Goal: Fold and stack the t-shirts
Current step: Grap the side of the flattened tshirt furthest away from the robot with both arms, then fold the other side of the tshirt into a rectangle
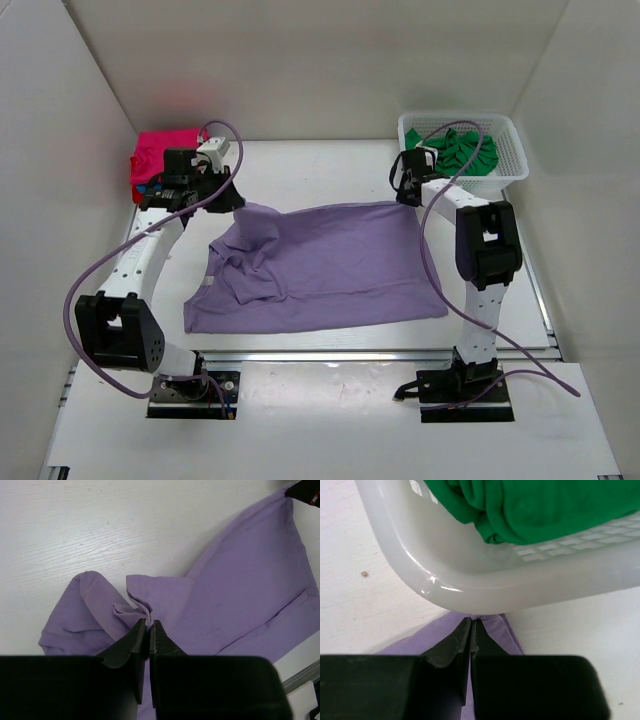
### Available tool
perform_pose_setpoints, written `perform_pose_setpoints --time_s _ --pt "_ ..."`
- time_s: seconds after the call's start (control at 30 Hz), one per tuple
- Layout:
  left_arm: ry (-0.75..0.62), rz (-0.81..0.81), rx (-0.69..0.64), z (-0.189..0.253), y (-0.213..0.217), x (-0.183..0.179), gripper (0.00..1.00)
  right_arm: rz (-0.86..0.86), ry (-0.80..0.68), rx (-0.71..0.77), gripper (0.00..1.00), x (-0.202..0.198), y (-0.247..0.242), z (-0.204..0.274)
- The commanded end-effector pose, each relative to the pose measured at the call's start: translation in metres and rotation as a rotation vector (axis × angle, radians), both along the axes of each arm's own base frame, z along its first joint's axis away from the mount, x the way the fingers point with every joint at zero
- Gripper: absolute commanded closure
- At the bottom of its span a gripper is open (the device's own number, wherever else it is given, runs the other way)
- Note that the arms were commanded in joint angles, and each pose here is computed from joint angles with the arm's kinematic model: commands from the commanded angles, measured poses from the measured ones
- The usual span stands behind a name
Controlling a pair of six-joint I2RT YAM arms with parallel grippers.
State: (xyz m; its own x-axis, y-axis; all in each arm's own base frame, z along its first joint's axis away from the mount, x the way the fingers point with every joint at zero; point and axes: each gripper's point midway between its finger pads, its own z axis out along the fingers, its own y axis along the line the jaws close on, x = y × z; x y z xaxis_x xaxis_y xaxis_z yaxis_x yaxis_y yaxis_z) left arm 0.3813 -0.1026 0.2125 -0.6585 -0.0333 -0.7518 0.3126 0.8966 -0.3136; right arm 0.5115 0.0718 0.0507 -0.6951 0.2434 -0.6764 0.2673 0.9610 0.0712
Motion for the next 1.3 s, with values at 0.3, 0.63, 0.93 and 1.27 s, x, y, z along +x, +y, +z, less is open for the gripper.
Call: perform_pose_setpoints --time_s 0.3,0.63,0.93,1.27 --pt "0.063 -0.002 0.041 -0.001 0.003 -0.049 1.0 0.024 -0.135 0.009 1.0 -0.031 -0.012 0.055" --pt "0.19 0.142 -0.064 -0.063 0.008 -0.123 1.0 0.068 -0.134 0.036 1.0 -0.096 -0.024 0.061" --pt "0.243 0.251 -0.07 -0.09 0.021 -0.152 1.0 0.087 -0.101 0.068 1.0 -0.143 -0.018 0.052" --pt "0.233 0.405 -0.009 -0.099 0.046 -0.162 1.0 0.094 -0.067 0.104 1.0 -0.189 -0.01 0.04"
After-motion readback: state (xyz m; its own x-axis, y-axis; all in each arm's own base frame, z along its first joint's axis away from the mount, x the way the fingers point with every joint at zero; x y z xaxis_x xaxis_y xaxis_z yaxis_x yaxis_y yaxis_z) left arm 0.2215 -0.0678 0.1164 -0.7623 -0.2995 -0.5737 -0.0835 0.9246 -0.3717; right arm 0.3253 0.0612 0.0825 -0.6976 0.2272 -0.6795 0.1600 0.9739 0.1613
